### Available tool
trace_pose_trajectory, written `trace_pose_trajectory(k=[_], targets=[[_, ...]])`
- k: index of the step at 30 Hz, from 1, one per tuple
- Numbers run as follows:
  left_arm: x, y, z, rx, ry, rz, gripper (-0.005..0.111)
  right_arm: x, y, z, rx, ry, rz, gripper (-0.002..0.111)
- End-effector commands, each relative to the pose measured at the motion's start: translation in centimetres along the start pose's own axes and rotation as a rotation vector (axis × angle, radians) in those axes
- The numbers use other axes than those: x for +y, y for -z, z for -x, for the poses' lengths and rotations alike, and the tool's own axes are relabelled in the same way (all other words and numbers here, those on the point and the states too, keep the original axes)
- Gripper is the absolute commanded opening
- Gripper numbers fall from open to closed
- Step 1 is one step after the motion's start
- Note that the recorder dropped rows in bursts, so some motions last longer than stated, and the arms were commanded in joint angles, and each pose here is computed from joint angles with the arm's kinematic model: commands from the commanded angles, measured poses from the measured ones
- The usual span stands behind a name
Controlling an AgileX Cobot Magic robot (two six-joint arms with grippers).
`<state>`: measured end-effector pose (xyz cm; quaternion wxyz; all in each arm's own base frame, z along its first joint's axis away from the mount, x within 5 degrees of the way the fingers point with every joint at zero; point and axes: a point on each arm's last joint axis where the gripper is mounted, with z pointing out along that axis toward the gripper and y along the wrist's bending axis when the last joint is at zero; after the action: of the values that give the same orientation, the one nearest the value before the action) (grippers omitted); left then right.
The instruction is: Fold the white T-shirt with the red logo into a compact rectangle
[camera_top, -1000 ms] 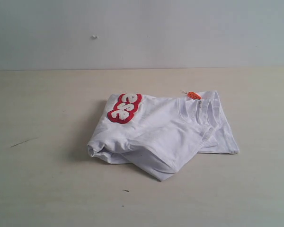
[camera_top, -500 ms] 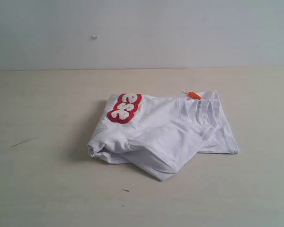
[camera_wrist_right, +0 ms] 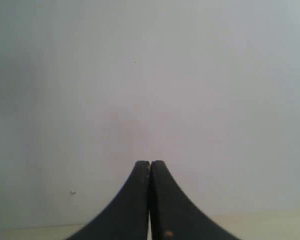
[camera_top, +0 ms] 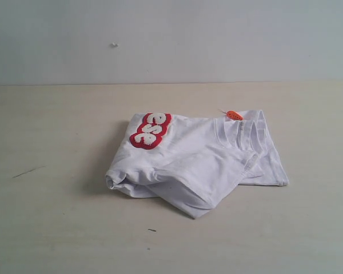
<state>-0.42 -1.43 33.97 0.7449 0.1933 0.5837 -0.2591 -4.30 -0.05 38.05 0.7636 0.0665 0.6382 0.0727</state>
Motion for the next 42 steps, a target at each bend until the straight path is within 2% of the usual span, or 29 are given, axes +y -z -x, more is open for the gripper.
trace_pose_trajectory(k=[1, 8, 10, 12, 17, 19, 22, 26, 29, 33, 37, 39, 42], targets=[[-0.2, 0.0, -0.7, 0.061, -0.002, -0.02, 0.0, 0.0, -0.1, -0.2, 0.007, -0.007, -0.002, 0.0], [-0.1, -0.1, -1.1, 0.08, -0.019, -0.018, 0.0, 0.0, -0.1, -0.2, 0.007, -0.007, -0.002, 0.0], [0.1, -0.1, -1.2, 0.088, -0.066, 0.008, 0.0, 0.0, -0.1, -0.2, 0.007, -0.007, -0.002, 0.0], [0.3, -0.1, -1.3, 0.094, -0.048, 0.045, 0.0, 0.0, -0.1, -0.2, 0.007, -0.007, -0.002, 0.0], [1.5, -0.2, -1.4, 0.045, 0.065, 0.277, 0.0, 0.0, -0.1, -0.2, 0.005, -0.008, -0.001, 0.0], [2.0, -0.3, -1.5, -0.018, 0.097, 0.363, 0.0, 0.0, -0.1, -0.2, 0.005, -0.008, -0.001, 0.0], [2.4, -0.6, -2.3, -0.096, 0.066, 0.445, 0.0, 0.0, -0.1, -0.2, 0.005, -0.008, -0.001, 0.0], [3.1, -1.0, -4.5, -0.109, 0.042, 0.511, 0.0, 0.0, -0.1, -0.2, 0.005, -0.008, -0.001, 0.0], [3.5, -1.1, -6.1, -0.045, -0.007, 0.558, 0.0, 0.0, -0.1, -0.2, 0.005, -0.008, -0.001, 0.0], [4.0, -1.1, -7.9, 0.037, -0.13, 0.592, 0.0, 0.0, -0.1, -0.2, 0.005, -0.008, -0.001, 0.0], [4.4, -1.2, -10.6, 0.078, -0.259, 0.574, 0.0, 0.0, -0.1, -0.2, 0.005, -0.008, -0.001, 0.0], [4.6, -1.1, -12.4, 0.116, -0.257, 0.571, 0.0, 0.0, -0.1, -0.2, 0.005, -0.008, -0.001, 0.0], [4.8, -0.9, -13.3, 0.189, -0.199, 0.586, 0.0, 0.0, -0.1, -0.2, 0.005, -0.008, -0.001, 0.0]])
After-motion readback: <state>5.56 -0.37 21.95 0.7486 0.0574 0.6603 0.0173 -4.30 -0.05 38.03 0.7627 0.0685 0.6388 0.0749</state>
